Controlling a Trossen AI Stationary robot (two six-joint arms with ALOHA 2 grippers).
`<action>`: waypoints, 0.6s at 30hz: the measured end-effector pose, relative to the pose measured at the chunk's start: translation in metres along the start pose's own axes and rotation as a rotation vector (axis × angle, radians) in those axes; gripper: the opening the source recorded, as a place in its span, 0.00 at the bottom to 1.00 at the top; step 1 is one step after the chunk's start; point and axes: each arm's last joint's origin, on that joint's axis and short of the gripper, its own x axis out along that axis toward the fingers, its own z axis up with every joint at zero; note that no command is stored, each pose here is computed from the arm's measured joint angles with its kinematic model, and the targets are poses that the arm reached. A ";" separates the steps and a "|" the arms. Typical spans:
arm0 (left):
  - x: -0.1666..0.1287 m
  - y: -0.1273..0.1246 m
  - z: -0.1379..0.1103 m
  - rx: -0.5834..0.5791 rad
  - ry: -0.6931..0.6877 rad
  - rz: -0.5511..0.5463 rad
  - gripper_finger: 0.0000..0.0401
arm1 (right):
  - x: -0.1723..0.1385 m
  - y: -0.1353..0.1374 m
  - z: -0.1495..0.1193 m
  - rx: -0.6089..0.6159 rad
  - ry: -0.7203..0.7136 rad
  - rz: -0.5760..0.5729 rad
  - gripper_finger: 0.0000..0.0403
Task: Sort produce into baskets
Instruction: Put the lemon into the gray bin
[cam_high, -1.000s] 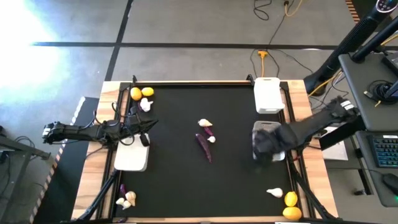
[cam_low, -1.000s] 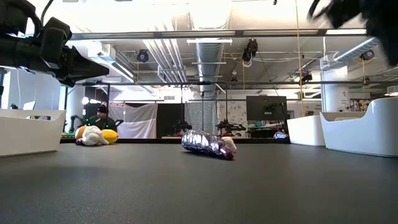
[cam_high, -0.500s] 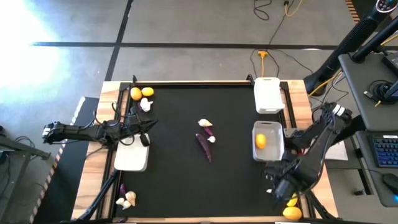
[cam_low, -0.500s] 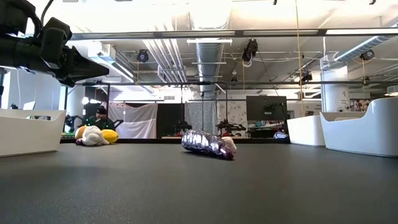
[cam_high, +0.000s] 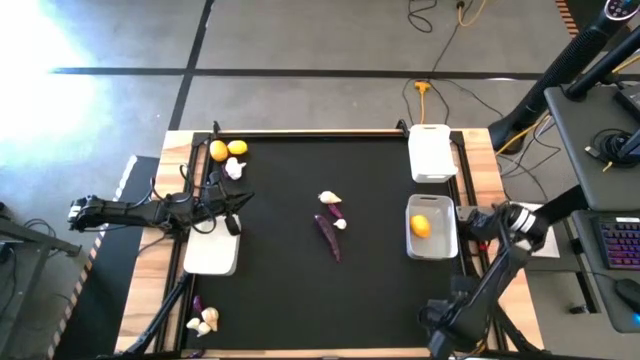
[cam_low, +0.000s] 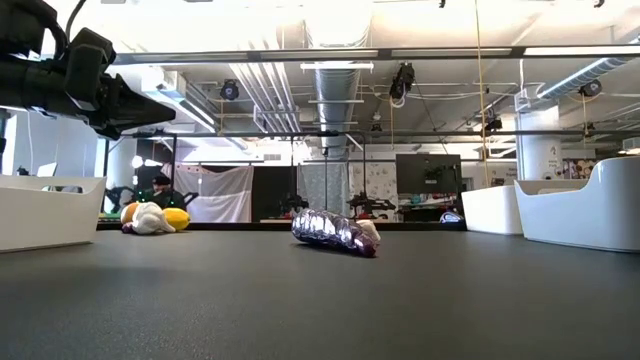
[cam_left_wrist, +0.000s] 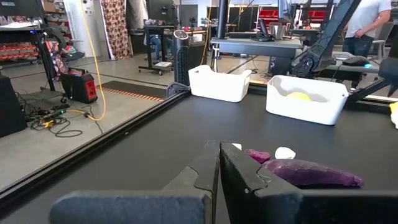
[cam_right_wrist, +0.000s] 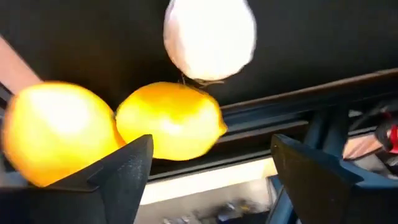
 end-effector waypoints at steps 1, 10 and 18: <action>0.000 0.000 0.000 0.000 0.000 0.000 0.00 | 0.003 0.002 0.002 -0.022 0.011 -0.010 0.82; 0.000 0.000 0.000 0.000 0.000 0.000 0.00 | 0.011 0.002 0.004 -0.091 0.047 -0.021 0.86; 0.000 0.000 0.000 0.000 0.000 0.000 0.00 | 0.017 -0.005 0.005 -0.106 0.002 -0.068 0.87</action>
